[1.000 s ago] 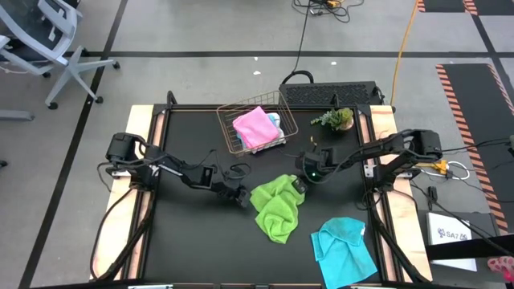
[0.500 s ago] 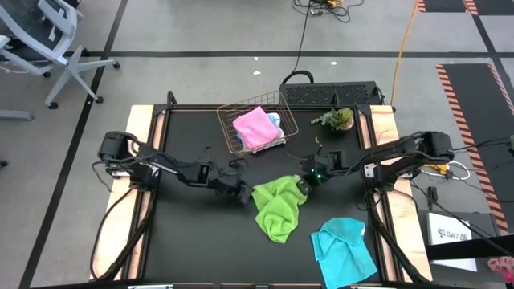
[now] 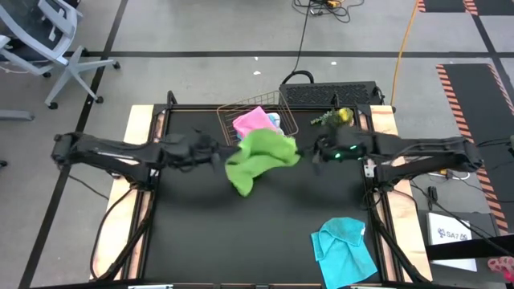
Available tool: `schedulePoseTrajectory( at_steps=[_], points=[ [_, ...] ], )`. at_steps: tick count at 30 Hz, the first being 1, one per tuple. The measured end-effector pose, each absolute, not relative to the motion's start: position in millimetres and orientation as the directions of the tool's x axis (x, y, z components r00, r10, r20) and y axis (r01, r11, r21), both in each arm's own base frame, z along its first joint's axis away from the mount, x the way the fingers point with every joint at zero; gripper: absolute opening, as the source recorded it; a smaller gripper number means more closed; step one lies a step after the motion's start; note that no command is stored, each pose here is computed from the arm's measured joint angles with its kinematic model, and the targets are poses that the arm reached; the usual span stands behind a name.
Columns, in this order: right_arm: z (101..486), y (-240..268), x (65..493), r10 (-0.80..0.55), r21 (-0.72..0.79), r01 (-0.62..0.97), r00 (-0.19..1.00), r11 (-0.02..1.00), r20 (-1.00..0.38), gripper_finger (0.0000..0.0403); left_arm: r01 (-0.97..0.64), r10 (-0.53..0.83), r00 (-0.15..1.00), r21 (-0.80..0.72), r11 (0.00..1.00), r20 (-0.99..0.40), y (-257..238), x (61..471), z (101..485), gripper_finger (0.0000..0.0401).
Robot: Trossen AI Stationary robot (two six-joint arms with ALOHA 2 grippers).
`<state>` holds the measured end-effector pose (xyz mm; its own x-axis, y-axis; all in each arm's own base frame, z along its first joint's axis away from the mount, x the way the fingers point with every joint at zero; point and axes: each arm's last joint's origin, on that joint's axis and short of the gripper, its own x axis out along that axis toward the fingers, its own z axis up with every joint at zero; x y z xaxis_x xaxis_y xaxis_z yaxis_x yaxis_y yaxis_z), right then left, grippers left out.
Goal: Fold microfiber towels
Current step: Fold the green microfiber cloth
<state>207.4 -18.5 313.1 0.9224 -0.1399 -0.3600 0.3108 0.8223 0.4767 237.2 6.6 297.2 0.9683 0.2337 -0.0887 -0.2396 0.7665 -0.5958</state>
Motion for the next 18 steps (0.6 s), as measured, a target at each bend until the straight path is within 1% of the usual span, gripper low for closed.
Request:
schedulePoseTrajectory(
  at_steps=[2, 4, 7, 11, 15, 18],
  points=[
    [326, -20, 202, -0.163, 0.487, 0.287, 0.946, 0.824, -0.282, 0.0000, -0.226, 0.248, 0.968, -0.586, 0.778, -0.044, 10, 225, 308, 0.0001],
    [328, -19, 199, -0.156, 0.494, 0.275, 0.950, 0.825, -0.269, 0.0000, -0.206, 0.256, 0.967, -0.586, 0.784, 0.003, 10, 217, 317, 0.0001],
    [328, -13, 200, -0.084, 0.517, 0.217, 0.960, 0.828, -0.268, 0.0000, -0.176, 0.227, 0.974, -0.577, 0.798, 0.017, 6, 211, 321, 0.0001],
    [332, -6, 203, -0.010, 0.538, 0.127, 0.977, 0.834, -0.215, 0.0000, -0.129, 0.177, 0.984, -0.572, 0.810, 0.027, 1, 207, 324, 0.0001],
    [341, -5, 204, 0.012, 0.544, 0.059, 0.992, 0.837, -0.128, 0.0000, -0.092, 0.127, 0.992, -0.603, 0.793, 0.016, -1, 204, 324, 0.0001],
    [343, -4, 203, 0.046, 0.527, 0.020, 0.993, 0.850, -0.111, 0.0000, -0.052, 0.080, 0.997, -0.616, 0.786, 0.018, -3, 203, 325, 0.0001]
  ],
)
